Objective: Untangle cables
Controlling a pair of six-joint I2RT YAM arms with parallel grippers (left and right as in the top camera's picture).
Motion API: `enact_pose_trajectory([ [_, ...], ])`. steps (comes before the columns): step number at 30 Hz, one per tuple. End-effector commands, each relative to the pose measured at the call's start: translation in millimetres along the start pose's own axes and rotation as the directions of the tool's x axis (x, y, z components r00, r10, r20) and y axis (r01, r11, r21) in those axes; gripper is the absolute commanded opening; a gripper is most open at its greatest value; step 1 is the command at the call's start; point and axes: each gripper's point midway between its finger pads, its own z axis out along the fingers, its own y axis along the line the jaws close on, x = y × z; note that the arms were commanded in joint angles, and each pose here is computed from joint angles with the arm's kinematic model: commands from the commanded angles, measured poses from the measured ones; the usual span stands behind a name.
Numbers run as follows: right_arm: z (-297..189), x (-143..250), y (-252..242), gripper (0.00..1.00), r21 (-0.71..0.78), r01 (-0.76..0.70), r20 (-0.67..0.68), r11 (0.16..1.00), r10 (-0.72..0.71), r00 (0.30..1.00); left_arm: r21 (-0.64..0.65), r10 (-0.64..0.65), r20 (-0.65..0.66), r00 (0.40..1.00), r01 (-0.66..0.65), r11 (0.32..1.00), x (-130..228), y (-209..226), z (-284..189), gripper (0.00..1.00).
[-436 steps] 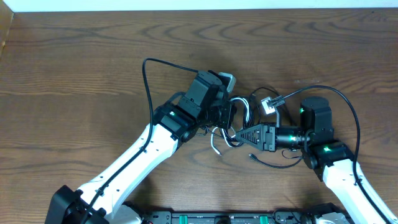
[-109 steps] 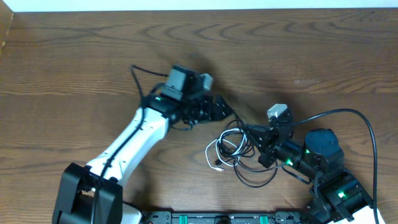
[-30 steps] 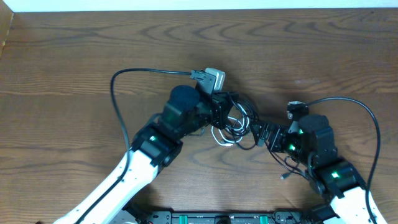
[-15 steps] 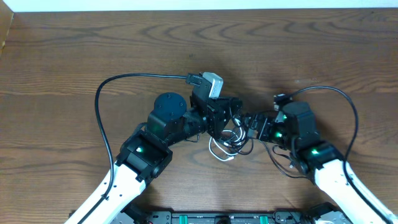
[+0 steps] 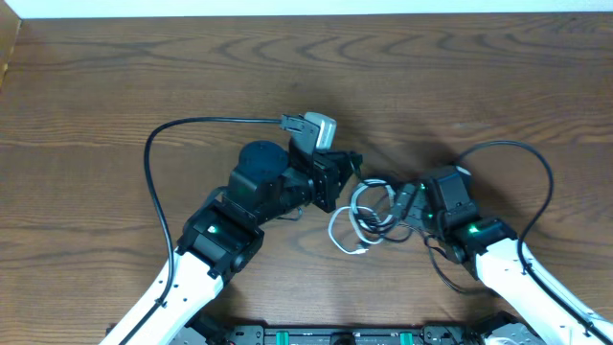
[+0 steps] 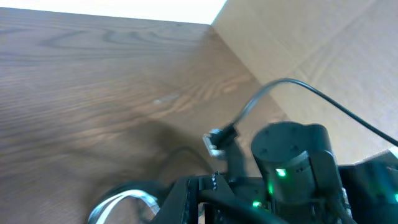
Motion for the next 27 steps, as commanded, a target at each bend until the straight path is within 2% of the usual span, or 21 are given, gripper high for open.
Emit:
enact_pose_trajectory([
  [1, -2.9, -26.0, -34.6, 0.99, 0.144, -0.122, 0.127, 0.982, 0.104, 0.986, -0.017, -0.009, 0.104, 0.995, 0.011, 1.000, -27.7, -0.7, -20.4, 0.08],
  [7, -2.8, -32.8, -48.8, 0.99, 0.164, -0.178, 0.131, 0.970, 0.157, 0.979, -0.141, 0.031, 0.324, 0.946, 0.016, 0.990, -81.4, 24.6, -79.5, 0.08],
  [12, -2.9, -32.8, -52.2, 0.99, 0.172, -0.190, 0.129, 0.967, 0.169, 0.977, -0.278, 0.068, 0.466, 0.882, 0.073, 0.958, -109.5, 54.7, -131.9, 0.08],
  [22, -3.0, -31.6, -53.3, 0.99, 0.176, -0.193, 0.125, 0.965, 0.172, 0.977, -0.426, 0.105, 0.550, 0.829, 0.170, 0.889, -123.3, 99.6, -180.5, 0.08],
  [27, -2.2, -30.2, -49.8, 0.99, 0.160, -0.190, 0.112, 0.969, 0.173, 0.978, -0.458, 0.067, 0.528, 0.847, 0.218, 0.862, -111.4, 114.2, -182.8, 0.08],
])
